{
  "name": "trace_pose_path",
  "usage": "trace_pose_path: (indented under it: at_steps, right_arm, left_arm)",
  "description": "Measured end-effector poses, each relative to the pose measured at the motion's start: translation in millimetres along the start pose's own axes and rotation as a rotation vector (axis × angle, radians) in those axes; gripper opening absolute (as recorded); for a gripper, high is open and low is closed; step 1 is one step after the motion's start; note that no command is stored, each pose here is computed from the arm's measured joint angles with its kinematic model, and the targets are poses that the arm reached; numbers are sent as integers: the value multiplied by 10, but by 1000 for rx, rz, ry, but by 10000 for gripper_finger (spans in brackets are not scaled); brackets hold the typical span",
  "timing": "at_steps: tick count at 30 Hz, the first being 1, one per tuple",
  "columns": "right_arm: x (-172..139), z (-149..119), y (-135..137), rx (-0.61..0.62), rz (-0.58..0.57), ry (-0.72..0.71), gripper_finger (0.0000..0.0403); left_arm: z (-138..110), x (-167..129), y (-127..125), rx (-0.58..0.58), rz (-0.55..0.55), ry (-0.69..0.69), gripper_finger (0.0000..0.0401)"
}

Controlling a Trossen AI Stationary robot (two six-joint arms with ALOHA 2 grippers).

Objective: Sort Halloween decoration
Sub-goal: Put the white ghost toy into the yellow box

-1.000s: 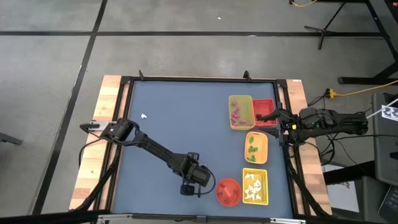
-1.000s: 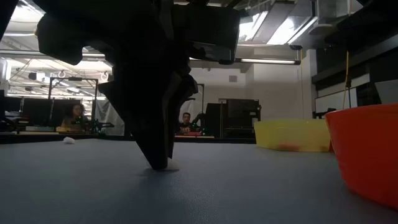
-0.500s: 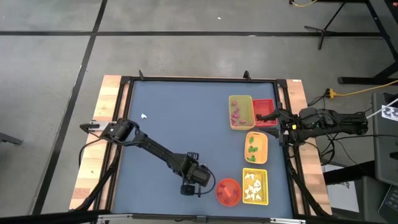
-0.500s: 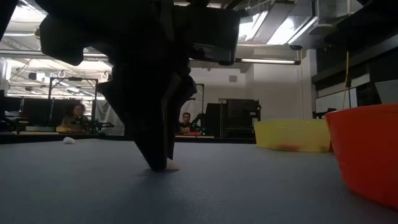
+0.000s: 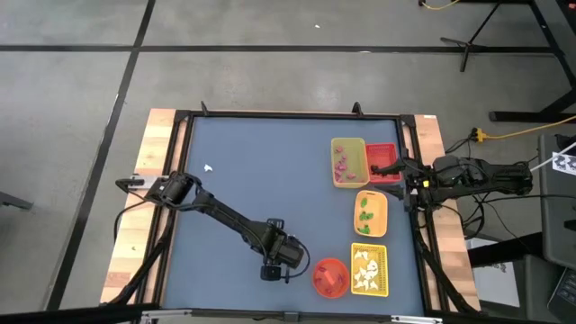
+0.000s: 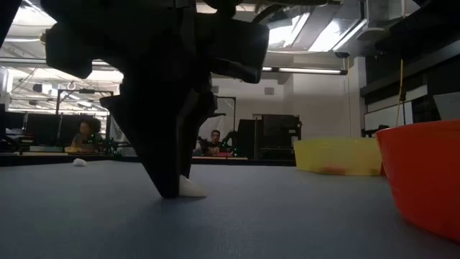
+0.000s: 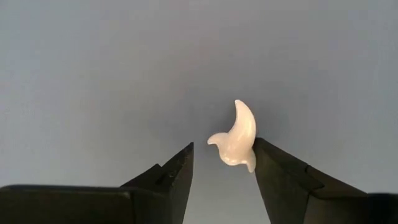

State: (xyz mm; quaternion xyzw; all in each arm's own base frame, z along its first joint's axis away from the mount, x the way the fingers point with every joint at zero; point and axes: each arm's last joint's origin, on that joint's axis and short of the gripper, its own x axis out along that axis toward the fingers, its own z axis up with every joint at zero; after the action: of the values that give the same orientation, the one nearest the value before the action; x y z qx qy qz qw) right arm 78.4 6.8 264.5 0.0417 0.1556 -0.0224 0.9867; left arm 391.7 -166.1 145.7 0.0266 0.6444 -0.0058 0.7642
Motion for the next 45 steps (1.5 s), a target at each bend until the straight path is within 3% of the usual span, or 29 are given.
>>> trace_pose_path:
  at_steps: [13,29,45]
  right_arm:
    - [1,0,0,0,-1,0,225]
    - [0,0,-2,0,-7,-1,225]
    - [1,0,-2,0,-6,0,225]
  left_arm:
    - [16,0,-14,21,-10,-19,151]
    - [18,0,-20,23,-19,-20,87]
    - [98,-6,-44,15,-42,-103,65]
